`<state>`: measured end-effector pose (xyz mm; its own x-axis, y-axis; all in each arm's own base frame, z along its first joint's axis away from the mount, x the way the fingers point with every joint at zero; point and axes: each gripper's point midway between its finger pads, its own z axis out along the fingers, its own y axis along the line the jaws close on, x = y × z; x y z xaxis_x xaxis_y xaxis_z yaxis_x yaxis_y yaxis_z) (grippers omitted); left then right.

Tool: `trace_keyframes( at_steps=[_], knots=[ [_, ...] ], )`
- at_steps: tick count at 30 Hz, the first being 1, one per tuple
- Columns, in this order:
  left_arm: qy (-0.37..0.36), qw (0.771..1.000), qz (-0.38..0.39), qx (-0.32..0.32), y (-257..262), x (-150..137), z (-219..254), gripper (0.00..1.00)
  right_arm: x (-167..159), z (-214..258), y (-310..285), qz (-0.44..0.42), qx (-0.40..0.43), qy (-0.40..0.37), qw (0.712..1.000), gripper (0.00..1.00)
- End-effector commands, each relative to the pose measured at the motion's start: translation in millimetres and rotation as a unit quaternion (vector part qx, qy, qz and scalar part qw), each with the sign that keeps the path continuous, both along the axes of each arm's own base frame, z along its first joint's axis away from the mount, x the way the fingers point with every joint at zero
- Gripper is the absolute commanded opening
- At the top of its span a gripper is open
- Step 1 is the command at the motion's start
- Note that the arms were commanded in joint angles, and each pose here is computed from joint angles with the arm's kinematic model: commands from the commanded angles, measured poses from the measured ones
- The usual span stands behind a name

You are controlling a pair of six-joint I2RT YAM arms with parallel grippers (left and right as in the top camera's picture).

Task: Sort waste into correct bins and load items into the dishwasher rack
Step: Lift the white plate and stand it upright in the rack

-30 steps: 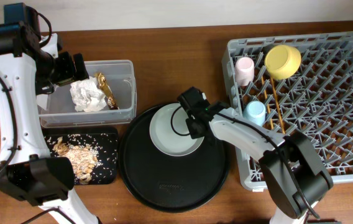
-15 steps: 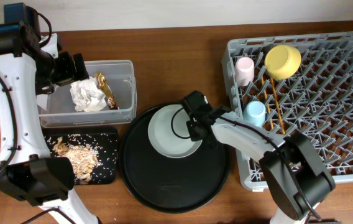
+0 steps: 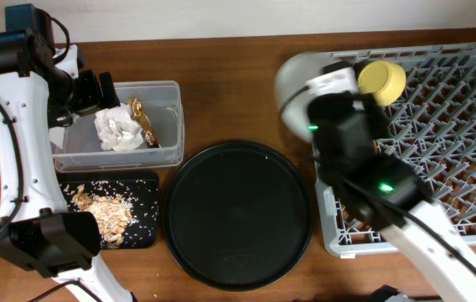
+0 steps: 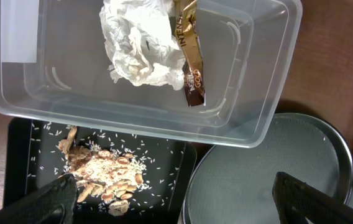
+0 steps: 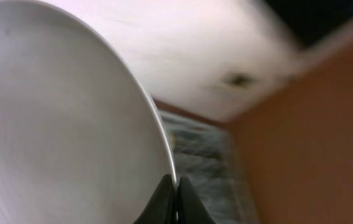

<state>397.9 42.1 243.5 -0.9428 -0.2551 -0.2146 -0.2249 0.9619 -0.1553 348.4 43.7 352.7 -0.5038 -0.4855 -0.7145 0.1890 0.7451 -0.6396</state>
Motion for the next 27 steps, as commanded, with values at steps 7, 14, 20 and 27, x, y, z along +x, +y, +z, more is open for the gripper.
trace_keyframes(
  at_steps=[7, 14, 20, 27],
  knots=[
    [-0.003, 1.0, 0.005, 0.002, 2, 0, 2, 0.99, -9, -24, -165, -0.219, -0.124, 0.136, 0.958, 0.04],
    [-0.003, 1.0, 0.005, 0.002, 2, 0, 2, 0.99, 27, -90, -162, -0.207, -0.154, 0.232, 0.938, 0.04],
    [-0.003, 1.0, 0.005, 0.002, 2, 0, 2, 0.99, 28, -97, -187, -0.238, -0.144, 0.234, 0.932, 0.04],
    [-0.003, 1.0, 0.005, 0.002, 2, 0, 2, 0.99, 37, -120, -171, -0.171, -0.097, 0.257, 0.946, 0.04]
  ],
)
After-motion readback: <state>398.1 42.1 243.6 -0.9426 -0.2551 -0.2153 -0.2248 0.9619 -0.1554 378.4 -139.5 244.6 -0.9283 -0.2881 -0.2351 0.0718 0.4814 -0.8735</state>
